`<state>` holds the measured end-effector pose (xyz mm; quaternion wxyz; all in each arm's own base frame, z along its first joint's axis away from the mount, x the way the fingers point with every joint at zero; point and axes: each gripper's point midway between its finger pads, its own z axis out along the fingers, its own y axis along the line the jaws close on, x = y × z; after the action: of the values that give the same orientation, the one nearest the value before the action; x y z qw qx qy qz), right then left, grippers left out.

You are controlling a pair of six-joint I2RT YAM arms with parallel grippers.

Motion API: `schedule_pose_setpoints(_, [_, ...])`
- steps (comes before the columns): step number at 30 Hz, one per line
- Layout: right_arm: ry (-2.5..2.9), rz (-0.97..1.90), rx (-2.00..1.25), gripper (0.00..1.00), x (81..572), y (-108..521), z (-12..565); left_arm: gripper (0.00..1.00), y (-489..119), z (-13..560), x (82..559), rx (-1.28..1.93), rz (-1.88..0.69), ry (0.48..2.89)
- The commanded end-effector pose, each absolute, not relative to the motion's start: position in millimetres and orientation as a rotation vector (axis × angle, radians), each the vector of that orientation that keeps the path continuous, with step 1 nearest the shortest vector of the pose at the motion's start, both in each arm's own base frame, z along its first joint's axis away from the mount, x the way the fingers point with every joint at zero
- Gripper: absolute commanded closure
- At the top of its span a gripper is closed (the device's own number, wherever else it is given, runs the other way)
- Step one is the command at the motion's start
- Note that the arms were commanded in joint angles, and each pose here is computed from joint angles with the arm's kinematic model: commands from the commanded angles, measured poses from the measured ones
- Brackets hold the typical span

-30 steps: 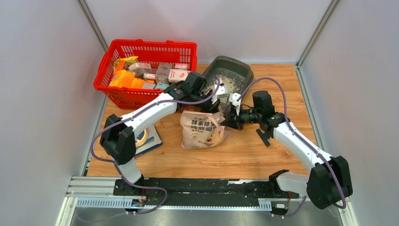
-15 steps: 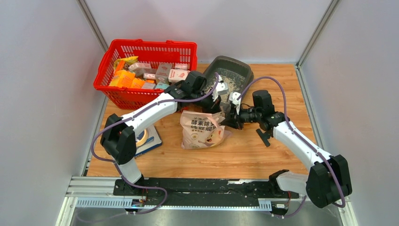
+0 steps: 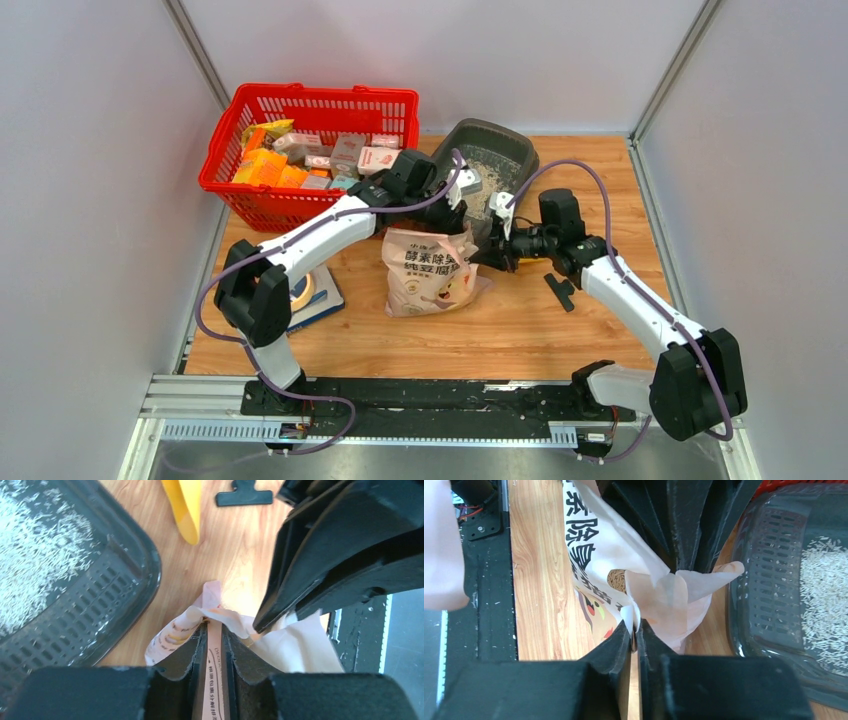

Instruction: Fill the litter box with clean litter

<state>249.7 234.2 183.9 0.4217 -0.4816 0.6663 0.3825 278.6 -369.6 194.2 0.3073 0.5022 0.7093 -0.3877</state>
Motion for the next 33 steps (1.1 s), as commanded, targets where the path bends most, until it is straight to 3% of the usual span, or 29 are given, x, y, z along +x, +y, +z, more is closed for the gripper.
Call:
schedule_pose_setpoints(1, [1.578, 0.917, -1.185, 0.83, 264.1, 237.0, 207.4, 0.75, -360.6, 220.3, 302.9, 1.212, -0.924, 1.874])
schedule_pose_setpoints(7, [1.562, 0.955, -1.157, 0.62, 268.0, 244.6, 208.6, 0.71, -352.4, 212.2, 315.8, 1.176, -0.834, 1.934])
schedule_pose_setpoints(12, [1.544, 0.966, -1.154, 0.59, 272.5, 255.3, 206.3, 0.65, -342.8, 210.9, 326.7, 1.106, -0.806, 1.982])
schedule_pose_setpoints(14, [1.545, 0.983, -1.160, 0.62, 269.8, 259.4, 205.2, 0.65, -343.2, 208.4, 327.9, 1.095, -0.811, 1.995])
schedule_pose_setpoints(15, [1.547, 0.992, -1.165, 0.71, 268.5, 261.1, 203.9, 0.64, -343.5, 208.2, 329.3, 1.091, -0.816, 1.994])
schedule_pose_setpoints(18, [1.538, 1.009, -1.168, 0.85, 264.5, 262.7, 207.0, 0.64, -350.0, 203.9, 331.6, 1.076, -0.845, 2.004])
schedule_pose_setpoints(21, [1.539, 1.014, -1.171, 0.91, 261.8, 262.1, 206.9, 0.64, -356.2, 200.6, 334.6, 1.059, -0.878, 2.013])
schedule_pose_setpoints(33, [1.561, 0.987, -1.152, 0.94, 261.5, 257.5, 203.8, 0.65, -391.3, 214.6, 295.2, 1.167, -1.215, 1.921])
